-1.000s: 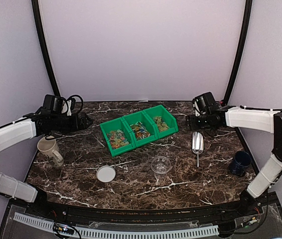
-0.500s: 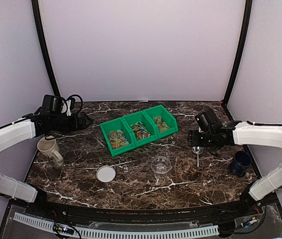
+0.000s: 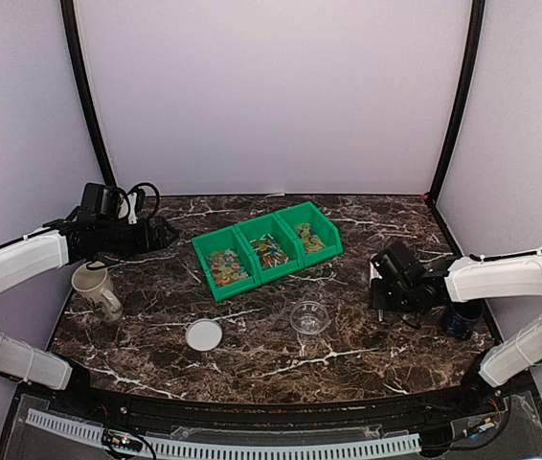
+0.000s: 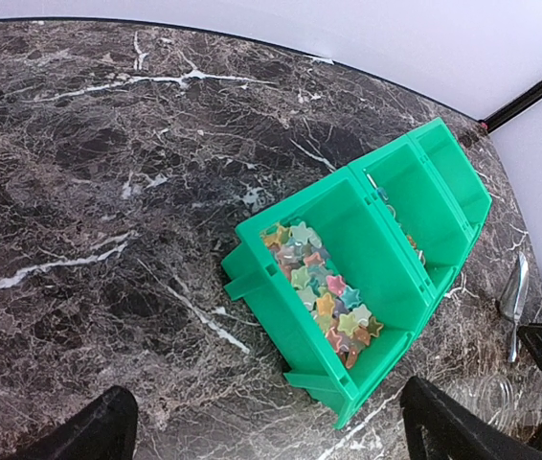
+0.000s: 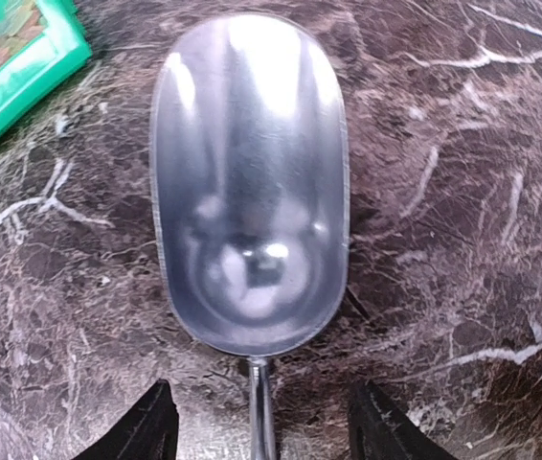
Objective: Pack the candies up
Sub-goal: Pick up the spatula from the center of the board, then pass from the right arm to the left
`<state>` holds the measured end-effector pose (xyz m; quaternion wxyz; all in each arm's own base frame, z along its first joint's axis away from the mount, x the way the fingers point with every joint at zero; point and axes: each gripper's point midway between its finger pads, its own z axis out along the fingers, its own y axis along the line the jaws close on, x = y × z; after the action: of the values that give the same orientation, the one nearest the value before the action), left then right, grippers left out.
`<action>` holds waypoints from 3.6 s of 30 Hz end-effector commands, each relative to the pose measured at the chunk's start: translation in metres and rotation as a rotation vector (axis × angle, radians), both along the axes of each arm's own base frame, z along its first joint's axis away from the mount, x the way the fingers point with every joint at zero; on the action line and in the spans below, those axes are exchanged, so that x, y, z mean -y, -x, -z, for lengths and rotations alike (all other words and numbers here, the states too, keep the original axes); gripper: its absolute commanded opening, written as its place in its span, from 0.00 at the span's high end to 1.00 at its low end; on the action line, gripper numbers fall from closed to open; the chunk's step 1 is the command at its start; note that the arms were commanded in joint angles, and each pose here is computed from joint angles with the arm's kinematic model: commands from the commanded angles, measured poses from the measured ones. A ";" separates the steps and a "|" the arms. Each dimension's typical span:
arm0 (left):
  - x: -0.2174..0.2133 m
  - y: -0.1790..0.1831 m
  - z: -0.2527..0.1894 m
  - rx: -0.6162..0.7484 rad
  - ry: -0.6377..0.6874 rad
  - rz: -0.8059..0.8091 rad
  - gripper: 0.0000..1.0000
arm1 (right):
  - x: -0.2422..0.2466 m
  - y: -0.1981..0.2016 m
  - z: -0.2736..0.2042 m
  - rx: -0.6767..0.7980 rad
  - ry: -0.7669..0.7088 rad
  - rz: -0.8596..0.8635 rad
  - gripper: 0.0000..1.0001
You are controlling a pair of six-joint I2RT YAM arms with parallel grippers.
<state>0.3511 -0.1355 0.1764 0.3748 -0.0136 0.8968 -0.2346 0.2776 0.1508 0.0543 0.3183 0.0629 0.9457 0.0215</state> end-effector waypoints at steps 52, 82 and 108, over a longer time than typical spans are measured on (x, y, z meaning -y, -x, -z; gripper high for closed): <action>0.019 0.005 -0.006 0.004 0.098 0.094 0.04 | -0.045 -0.043 -0.027 0.224 0.171 -0.162 1.00; 0.080 0.035 -0.011 -0.072 0.349 0.435 0.12 | -0.256 -0.019 -0.131 0.472 0.412 -1.221 1.00; 0.115 0.057 0.001 -0.162 0.391 0.585 0.30 | -0.303 0.010 -0.098 0.452 0.542 -1.379 1.00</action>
<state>0.2949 -0.2442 0.1658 0.2080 0.1373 0.8396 -0.4826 0.2654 0.4344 0.1348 0.3844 -0.6305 0.6743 0.0028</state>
